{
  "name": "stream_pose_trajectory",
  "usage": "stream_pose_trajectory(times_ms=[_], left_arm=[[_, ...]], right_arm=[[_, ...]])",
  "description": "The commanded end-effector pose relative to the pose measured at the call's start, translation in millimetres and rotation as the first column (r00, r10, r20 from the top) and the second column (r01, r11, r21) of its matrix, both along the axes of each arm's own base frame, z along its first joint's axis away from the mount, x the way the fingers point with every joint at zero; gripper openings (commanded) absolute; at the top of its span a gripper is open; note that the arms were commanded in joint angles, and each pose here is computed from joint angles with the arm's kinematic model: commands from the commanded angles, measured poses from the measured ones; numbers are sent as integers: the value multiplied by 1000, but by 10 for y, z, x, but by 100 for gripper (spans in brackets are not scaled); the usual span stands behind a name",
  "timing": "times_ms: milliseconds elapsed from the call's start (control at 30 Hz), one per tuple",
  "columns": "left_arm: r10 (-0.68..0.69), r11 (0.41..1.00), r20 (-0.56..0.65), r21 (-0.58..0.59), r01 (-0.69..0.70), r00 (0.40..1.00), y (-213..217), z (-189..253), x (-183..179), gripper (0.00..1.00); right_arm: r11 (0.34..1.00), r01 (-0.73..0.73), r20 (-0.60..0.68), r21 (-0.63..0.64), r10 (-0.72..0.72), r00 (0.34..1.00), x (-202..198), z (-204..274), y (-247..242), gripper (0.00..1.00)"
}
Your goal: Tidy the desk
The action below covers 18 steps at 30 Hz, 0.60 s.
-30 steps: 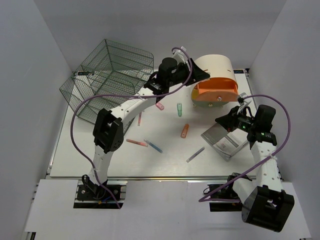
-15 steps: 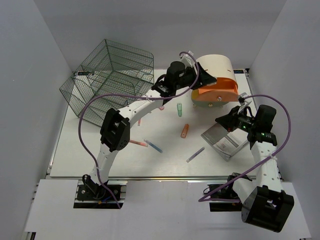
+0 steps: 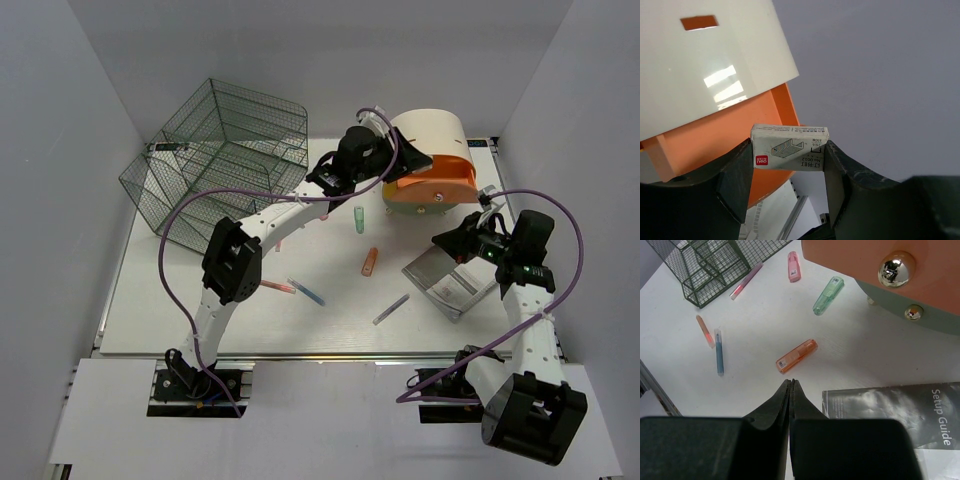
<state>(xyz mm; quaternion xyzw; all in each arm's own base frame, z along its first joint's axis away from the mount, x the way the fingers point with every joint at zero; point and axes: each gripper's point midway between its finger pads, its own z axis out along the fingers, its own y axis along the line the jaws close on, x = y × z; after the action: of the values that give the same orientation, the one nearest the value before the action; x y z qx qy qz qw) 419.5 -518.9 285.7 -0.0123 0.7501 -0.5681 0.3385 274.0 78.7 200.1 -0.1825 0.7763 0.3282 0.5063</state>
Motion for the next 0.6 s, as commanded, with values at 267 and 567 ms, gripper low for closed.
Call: stream_pose_trajectory(times_ms=[267,567], left_arm=[[49,999,-27,-23,-49,998,-77,149,51,59],[54,998,-20,-38,-54,998,-109,249,26,71]], right_arm=[[1000,-5,73,0,5,997,26,232,-15,0],[1000,-3,81,3,3,997,21,253,-30,0]])
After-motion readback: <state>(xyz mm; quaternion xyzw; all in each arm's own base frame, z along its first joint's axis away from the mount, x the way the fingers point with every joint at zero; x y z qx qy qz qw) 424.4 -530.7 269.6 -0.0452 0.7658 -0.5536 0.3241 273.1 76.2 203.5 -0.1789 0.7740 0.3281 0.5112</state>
